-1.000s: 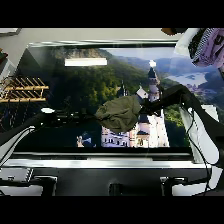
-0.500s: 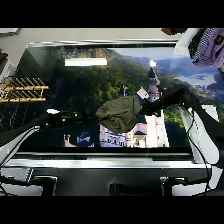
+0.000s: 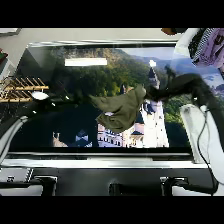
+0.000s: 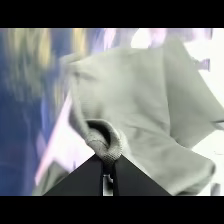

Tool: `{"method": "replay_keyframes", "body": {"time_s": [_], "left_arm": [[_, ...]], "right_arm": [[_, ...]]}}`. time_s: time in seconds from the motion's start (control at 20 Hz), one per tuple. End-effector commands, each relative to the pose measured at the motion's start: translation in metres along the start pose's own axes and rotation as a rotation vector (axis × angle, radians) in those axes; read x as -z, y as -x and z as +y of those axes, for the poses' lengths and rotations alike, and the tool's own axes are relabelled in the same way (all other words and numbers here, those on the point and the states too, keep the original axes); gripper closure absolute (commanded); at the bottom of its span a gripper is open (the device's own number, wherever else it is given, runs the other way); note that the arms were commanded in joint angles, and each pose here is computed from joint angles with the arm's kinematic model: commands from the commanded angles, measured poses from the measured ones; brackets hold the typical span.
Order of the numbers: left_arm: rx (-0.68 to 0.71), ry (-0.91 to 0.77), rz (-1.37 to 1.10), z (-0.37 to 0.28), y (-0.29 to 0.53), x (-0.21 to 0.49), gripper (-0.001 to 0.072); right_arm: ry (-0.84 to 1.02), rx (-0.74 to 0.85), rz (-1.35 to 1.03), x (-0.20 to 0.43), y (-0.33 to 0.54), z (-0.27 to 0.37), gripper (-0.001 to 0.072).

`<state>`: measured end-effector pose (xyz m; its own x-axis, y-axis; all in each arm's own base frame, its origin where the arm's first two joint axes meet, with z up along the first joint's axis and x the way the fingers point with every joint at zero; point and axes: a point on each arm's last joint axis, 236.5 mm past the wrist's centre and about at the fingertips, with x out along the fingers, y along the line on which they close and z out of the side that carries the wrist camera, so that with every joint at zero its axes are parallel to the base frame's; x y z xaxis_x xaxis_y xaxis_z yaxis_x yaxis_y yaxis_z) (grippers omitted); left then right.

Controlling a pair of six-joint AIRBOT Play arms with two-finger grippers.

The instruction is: Fold the clothes and pants, and hang the long-sleeved shirts on hangers.

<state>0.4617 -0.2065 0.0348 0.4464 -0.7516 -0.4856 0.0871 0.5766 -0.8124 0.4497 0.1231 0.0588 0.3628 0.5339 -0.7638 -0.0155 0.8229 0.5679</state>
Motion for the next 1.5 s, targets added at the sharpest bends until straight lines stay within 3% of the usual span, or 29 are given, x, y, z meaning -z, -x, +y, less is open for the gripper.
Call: {"method": "replay_keyframes", "body": {"time_s": [0.0,0.15,0.35,0.6,0.85,1.1,1.3,1.45], "left_arm": [[-0.12,-0.19,-0.17,-0.042,0.087,-0.073,0.0695],[-0.136,-0.362,-0.365,-0.123,0.182,-0.114,0.0694],[-0.174,-0.495,-0.586,-0.213,0.29,-0.11,0.0693],[-0.266,-0.513,-0.824,-0.26,0.387,-0.067,0.0692],[-0.261,-0.525,-0.84,-0.271,0.401,-0.046,0.0691],[-0.34,-0.372,-0.582,-0.19,0.326,-0.066,0.069],[-0.437,-0.164,-0.331,-0.071,0.238,-0.081,0.069],[-0.503,-0.005,-0.133,0.023,0.171,-0.072,0.0689]], "right_arm": [[0.2,0.056,-0.309,-0.062,0.099,0.049,0.0681],[0.326,0.024,-0.551,-0.078,0.198,0.112,0.0681],[0.447,-0.018,-0.796,-0.05,0.309,0.174,0.0681],[0.527,-0.073,-1.071,0.01,0.422,0.223,0.0681],[0.453,-0.175,-1.282,0.018,0.481,0.241,0.068],[0.226,-0.14,-0.978,-0.069,0.356,0.188,0.068],[-0.011,-0.133,-0.634,-0.142,0.17,0.11,0.0679],[-0.165,-0.098,-0.418,-0.151,0.03,0.043,0.0679]]}}
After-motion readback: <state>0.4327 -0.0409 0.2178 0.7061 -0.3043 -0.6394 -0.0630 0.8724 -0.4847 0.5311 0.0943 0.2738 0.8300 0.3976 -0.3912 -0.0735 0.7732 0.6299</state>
